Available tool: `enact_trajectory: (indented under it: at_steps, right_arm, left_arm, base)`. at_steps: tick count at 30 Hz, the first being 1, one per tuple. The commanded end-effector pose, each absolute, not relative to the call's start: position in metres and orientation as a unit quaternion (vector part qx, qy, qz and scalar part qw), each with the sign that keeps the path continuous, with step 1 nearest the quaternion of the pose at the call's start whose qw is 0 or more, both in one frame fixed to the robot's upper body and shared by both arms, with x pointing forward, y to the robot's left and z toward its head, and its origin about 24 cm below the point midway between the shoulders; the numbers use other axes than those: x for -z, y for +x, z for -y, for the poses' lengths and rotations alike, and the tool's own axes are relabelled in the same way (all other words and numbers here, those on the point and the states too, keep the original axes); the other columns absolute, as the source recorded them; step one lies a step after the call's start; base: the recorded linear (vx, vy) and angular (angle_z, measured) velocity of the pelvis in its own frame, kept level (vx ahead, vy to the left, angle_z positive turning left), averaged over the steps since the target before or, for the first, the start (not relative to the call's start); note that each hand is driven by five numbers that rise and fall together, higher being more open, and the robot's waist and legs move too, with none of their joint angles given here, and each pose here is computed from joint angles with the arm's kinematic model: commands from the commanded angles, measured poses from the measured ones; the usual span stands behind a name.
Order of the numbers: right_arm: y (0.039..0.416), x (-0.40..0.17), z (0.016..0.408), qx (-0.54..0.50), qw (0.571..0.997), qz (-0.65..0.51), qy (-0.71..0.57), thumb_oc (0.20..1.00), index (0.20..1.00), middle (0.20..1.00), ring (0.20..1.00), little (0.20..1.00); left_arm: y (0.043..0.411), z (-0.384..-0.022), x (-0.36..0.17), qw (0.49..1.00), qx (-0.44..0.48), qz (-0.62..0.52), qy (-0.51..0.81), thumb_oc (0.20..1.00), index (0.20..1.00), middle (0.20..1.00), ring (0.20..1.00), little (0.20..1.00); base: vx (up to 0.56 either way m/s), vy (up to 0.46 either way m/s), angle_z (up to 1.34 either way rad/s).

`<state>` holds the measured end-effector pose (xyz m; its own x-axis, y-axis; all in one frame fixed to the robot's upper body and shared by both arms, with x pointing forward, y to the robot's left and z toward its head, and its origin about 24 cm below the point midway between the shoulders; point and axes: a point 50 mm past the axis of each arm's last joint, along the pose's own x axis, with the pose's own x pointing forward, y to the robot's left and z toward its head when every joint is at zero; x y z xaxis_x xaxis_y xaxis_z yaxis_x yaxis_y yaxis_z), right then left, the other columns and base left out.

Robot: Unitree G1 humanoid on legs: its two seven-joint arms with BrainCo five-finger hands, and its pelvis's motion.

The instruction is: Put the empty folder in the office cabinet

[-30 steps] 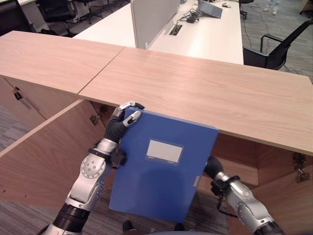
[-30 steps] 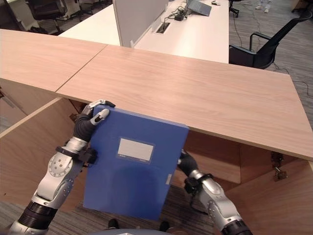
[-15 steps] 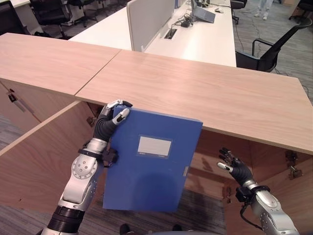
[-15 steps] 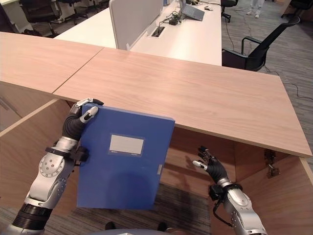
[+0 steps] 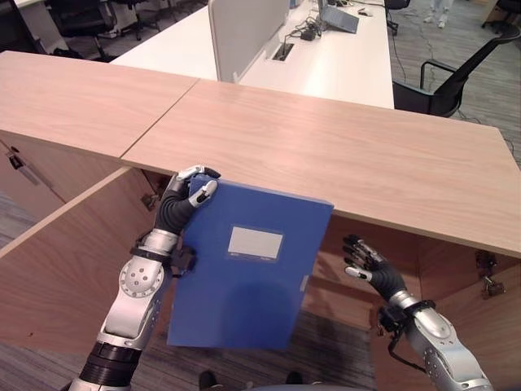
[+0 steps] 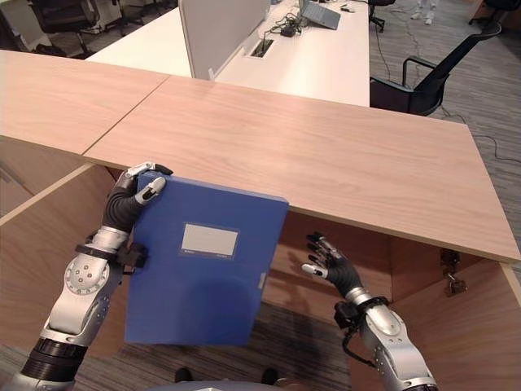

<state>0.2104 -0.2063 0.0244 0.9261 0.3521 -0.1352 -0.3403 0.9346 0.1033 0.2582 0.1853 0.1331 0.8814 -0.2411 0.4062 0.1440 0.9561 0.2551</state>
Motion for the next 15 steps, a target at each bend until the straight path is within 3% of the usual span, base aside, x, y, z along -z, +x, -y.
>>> enact_trajectory:
  at_steps: [1, 15]
  right_arm:
    - [0.216, -0.05, 0.198, -0.201, 0.976, -0.004, 0.078, 1.0, 1.0, 1.0, 1.0, 1.0]
    - [0.211, -0.048, 0.178, -0.244, 0.962, -0.017, 0.122, 1.0, 1.0, 1.0, 1.0, 1.0]
  left_arm:
    - [0.269, -0.189, -0.156, 0.942, 0.086, 0.284, 0.157, 0.2, 0.2, 0.2, 0.2, 0.2]
    - [0.278, -0.172, -0.155, 0.938, 0.097, 0.286, 0.173, 0.2, 0.2, 0.2, 0.2, 0.2]
  base:
    - [0.0, 0.0, 0.0]
    - [0.0, -0.003, -0.04]
